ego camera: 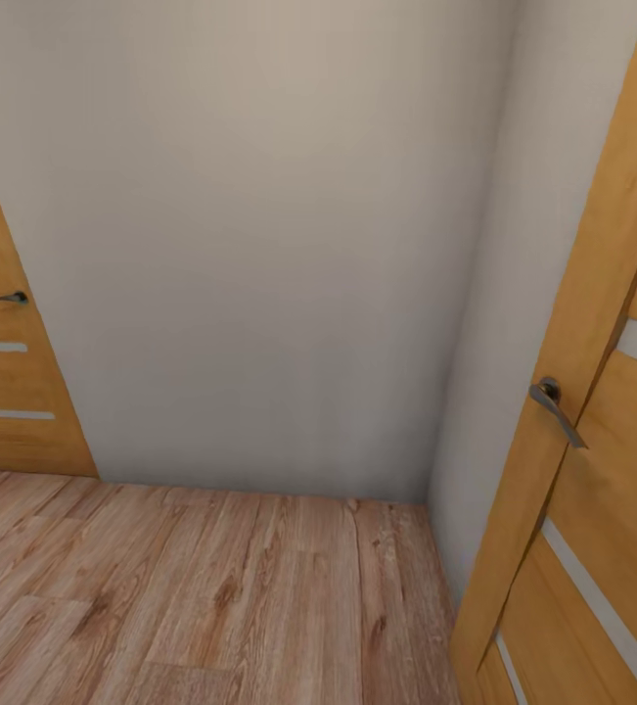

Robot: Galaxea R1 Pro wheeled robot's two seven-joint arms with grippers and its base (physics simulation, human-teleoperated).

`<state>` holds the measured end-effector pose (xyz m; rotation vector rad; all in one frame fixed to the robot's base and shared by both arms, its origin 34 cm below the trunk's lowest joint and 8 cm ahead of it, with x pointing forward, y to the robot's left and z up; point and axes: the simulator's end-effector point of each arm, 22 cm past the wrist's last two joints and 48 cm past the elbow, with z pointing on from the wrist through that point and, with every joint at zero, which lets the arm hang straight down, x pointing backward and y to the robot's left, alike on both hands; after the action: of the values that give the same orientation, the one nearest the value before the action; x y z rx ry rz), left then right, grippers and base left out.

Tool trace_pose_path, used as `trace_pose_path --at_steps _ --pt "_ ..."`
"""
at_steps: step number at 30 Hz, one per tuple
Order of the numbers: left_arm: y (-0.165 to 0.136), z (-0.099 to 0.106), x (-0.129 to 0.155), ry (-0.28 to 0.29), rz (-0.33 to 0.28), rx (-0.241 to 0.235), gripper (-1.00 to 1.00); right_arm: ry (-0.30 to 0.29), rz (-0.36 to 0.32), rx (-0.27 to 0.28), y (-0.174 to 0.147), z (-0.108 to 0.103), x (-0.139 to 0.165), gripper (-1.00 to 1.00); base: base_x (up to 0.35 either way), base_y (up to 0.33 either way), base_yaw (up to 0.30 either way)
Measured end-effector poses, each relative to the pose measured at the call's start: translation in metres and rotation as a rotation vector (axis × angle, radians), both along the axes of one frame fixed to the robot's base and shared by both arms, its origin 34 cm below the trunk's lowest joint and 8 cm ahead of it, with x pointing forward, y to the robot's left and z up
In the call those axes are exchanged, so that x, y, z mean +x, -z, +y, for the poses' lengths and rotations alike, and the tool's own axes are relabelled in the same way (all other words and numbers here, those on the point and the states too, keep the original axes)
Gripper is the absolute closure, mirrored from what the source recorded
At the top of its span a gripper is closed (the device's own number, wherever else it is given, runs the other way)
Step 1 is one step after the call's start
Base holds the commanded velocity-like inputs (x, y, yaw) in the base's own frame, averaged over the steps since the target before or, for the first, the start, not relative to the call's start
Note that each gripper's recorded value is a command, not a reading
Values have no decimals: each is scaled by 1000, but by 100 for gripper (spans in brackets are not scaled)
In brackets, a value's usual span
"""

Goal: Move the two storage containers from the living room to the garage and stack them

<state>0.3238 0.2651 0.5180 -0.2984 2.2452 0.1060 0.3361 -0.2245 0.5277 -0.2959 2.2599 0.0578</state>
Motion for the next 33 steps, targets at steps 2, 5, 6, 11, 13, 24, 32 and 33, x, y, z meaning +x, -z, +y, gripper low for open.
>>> trace_pose_path --at_steps 2,5,6,11,13,24,32,33 --pt "0 0 0 -1 0 1 -100 0 0 0 0 0 0 -100 0 0 0" --pt "0 0 0 0 0 0 -100 0 0 0 0 0 0 -100 0 29 0" --pt "0 0 0 0 0 1 -100 0 0 0 0 0 0 -100 0 81 0" --pt "0 1 0 0 0 1 -100 0 0 0 0 0 0 -100 0 34 0" --pt "0 1 0 0 0 1 -100 0 0 0 0 0 0 -100 0 8 0" --pt "0 0 0 0 0 0 -100 -1 0 0 0 0 0 -100 0 1 0" --pt "0 0 0 0 0 -1 -100 -3 0 0 0 0 0 -100 0 0 0" --pt "0 0 0 0 0 -1 -100 -3 0 0 0 0 0 -100 26 0 0"
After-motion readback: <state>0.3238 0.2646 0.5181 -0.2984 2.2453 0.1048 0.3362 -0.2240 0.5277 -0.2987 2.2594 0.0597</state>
